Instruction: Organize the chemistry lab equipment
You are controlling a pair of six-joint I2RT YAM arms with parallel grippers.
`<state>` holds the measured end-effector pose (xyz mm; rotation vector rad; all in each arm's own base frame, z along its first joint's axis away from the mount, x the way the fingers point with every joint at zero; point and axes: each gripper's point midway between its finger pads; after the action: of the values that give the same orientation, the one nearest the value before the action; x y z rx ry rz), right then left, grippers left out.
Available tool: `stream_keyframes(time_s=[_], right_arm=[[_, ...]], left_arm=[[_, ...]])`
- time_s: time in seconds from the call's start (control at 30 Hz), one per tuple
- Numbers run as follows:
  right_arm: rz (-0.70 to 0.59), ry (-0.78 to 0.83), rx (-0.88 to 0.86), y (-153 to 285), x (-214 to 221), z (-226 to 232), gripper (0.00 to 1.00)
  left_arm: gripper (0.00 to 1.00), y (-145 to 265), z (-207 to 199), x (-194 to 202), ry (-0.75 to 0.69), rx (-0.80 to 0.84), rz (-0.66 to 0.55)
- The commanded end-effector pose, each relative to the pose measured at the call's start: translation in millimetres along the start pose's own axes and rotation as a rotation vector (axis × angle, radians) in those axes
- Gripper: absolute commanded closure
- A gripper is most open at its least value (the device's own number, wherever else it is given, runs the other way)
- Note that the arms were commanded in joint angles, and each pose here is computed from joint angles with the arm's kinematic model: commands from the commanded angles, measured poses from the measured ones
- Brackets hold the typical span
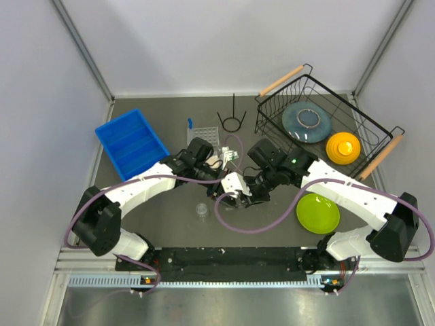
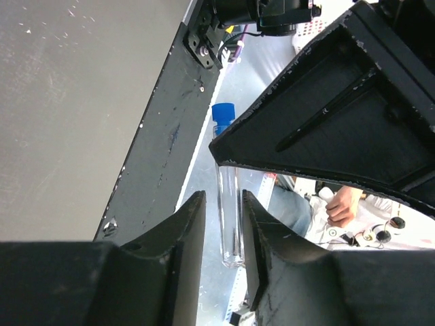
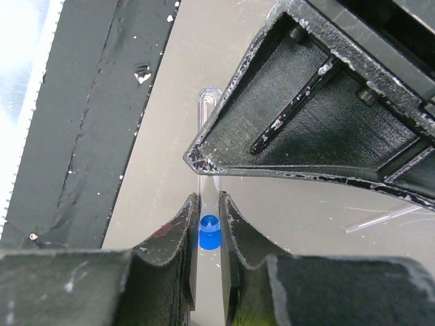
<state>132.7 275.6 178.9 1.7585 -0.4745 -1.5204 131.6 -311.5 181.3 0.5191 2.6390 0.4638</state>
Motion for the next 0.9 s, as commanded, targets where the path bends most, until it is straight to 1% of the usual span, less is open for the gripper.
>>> stream_keyframes(time_s=[0.0,0.1,0.13,0.2,0.23,0.4,0.47,0.5,0.53,0.6,0.63,0.7,0.73,0.77,0.8,0.83,0.87], right_arm=[[-0.021,0.051,0.008,4.6,-10.3,2.7,0.88],[-0.019,0.047,0.02,6.6,-11.9,0.6,0.88],[-0.019,0.046,0.02,6.6,-11.9,0.6,0.87],[-0.021,0.045,0.022,7.1,-12.8,0.6,0.87],[-0.018,0.04,0.023,7.4,-11.9,0.6,0.87],[-0.017,0.035,0.033,9.3,-12.6,-0.1,0.85],[-0.018,0.032,0.038,9.8,-13.8,-1.5,0.83],[-0.018,0.026,0.04,10.2,-14.1,-1.6,0.8],[-0.019,0.021,0.043,11.0,-15.3,-2.3,0.74],[-0.022,0.006,0.052,13.6,-16.9,-2.5,0.66],[-0.03,0.006,0.06,16.4,-19.7,-3.4,0.59],[-0.045,-0.017,0.069,21.7,-23.3,-3.3,0.54],[-0.077,-0.019,0.068,27.1,-30.5,-2.4,0.49],[-0.096,-0.04,0.07,31.8,-33.6,-2.3,0.48],[-0.114,-0.063,0.081,38.9,-33.9,-5.9,0.48],[-0.157,-0.066,0.08,47.5,-43.0,-5.3,0.48],[-0.178,-0.088,0.086,53.2,-45.5,-6.0,0.48]], left_arm=[[0.72,1.7,-12.0,-2.8,-0.059,0.035,0.017],[0.77,2.6,-10.2,1.9,-0.054,0.026,0.034],[0.8,2.7,-9.3,3.0,-0.058,0.024,0.036],[0.84,3.5,-10.7,4.6,-0.057,0.028,0.041],[0.87,3.7,-10.9,5.4,-0.057,0.03,0.043],[0.9,6.6,-16.5,4.6,-0.073,0.032,0.031],[0.91,6.8,-16.8,4.6,-0.072,0.031,0.03],[0.91,7.2,-17.8,4.4,-0.07,0.031,0.026],[0.92,7.3,-17.9,4.5,-0.072,0.031,0.021],[0.92,8.2,-21.4,3.6,-0.07,0.033,0.006],[0.92,7.8,-20.3,2.7,-0.075,0.036,-0.005],[0.92,10.6,-26.2,1.0,-0.077,0.036,-0.035],[0.92,9.7,-24.8,-2.2,-0.096,0.034,-0.063],[0.92,12.8,-30.7,-3.3,-0.113,0.039,-0.089],[0.92,13.9,-33.3,-5.6,-0.099,0.038,-0.113],[0.92,13.1,-29.4,-5.0,-0.092,0.023,-0.135],[0.92,17.1,-36.5,-11.6,-0.137,0.029,-0.184]])
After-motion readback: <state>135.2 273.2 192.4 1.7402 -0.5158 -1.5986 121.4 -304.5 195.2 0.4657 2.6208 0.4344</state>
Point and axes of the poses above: each gripper's point midway between its finger pads, its own y axis back along the fingers, its own z axis along the line the jaws close on, x = y × z, and after that the axes turned 4 degrees about -y, right-handed
